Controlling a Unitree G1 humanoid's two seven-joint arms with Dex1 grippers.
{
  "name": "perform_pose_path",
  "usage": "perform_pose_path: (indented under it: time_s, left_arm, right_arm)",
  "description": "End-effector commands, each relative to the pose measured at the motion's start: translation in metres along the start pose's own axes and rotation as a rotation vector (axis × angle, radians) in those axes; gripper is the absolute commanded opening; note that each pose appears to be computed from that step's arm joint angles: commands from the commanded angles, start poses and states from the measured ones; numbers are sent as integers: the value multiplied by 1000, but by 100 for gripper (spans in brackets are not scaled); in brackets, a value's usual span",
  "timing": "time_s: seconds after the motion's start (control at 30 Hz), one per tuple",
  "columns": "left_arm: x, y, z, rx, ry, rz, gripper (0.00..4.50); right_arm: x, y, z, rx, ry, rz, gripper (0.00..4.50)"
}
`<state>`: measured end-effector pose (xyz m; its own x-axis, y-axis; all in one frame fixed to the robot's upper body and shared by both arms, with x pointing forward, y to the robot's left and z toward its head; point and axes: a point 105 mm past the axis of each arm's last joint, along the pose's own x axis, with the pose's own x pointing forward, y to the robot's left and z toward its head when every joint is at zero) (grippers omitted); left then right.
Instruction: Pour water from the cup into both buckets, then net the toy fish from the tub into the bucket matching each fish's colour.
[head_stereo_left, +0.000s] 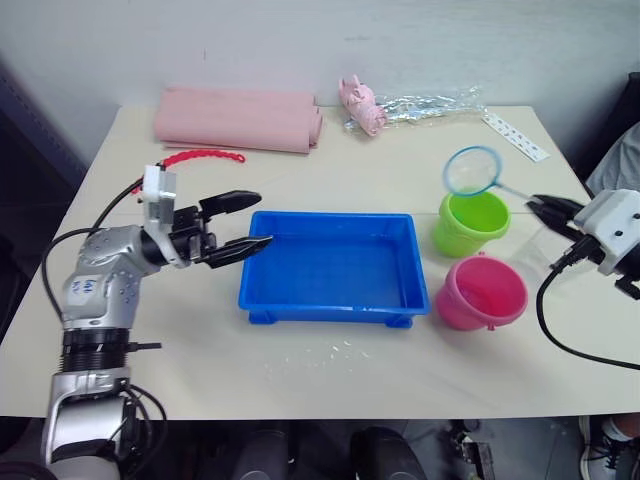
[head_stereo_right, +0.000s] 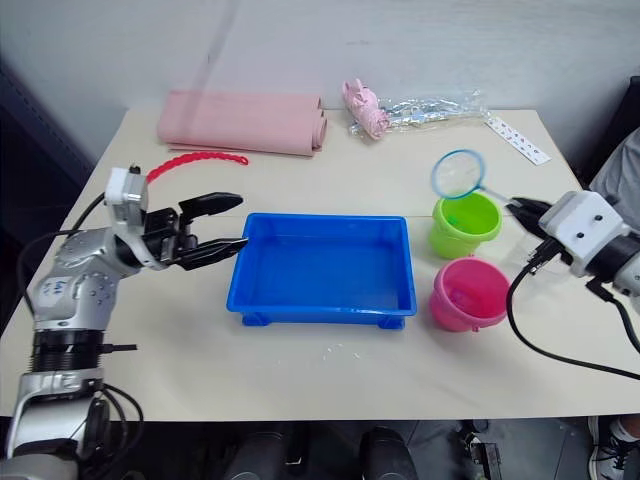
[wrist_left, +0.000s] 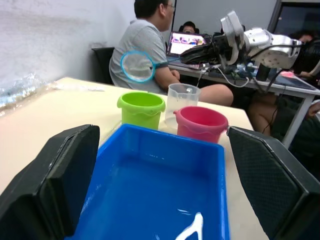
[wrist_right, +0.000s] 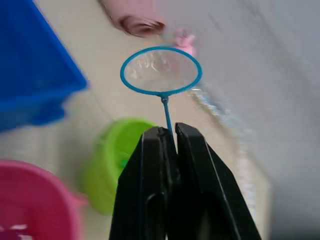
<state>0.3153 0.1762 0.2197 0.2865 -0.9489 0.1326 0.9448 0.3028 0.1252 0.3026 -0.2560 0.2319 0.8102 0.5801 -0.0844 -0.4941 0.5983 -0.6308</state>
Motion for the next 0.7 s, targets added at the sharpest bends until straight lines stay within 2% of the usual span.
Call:
perform_pose_path:
  time_s: [0.03,0.17,0.27,0.33,0.4,0.57,0.63,0.7]
  left_arm:
    - [-19,2,19,-12,-61,53,447]
    - [-35,-6,10,15,17,68,447]
    - [-42,-13,8,51,48,60,447]
    - [-47,-19,-3,154,129,23,447]
    - [-52,-30,-16,177,193,-48,447]
    - [-54,-66,-31,98,241,-211,447]
    - [-55,-78,-38,69,268,-248,447]
    - [-52,-84,-39,39,254,-242,447]
  right_arm:
    - [16,28,29,140,-79,167,0]
    - [19,71,45,190,-134,401,0]
    - [19,89,43,172,-150,472,0]
    - [19,114,45,128,-204,563,0]
    - [18,136,43,82,-233,642,0]
    - [18,173,19,146,-222,738,0]
    - [17,187,-1,136,-165,779,0]
    - [20,196,-14,138,-160,786,0]
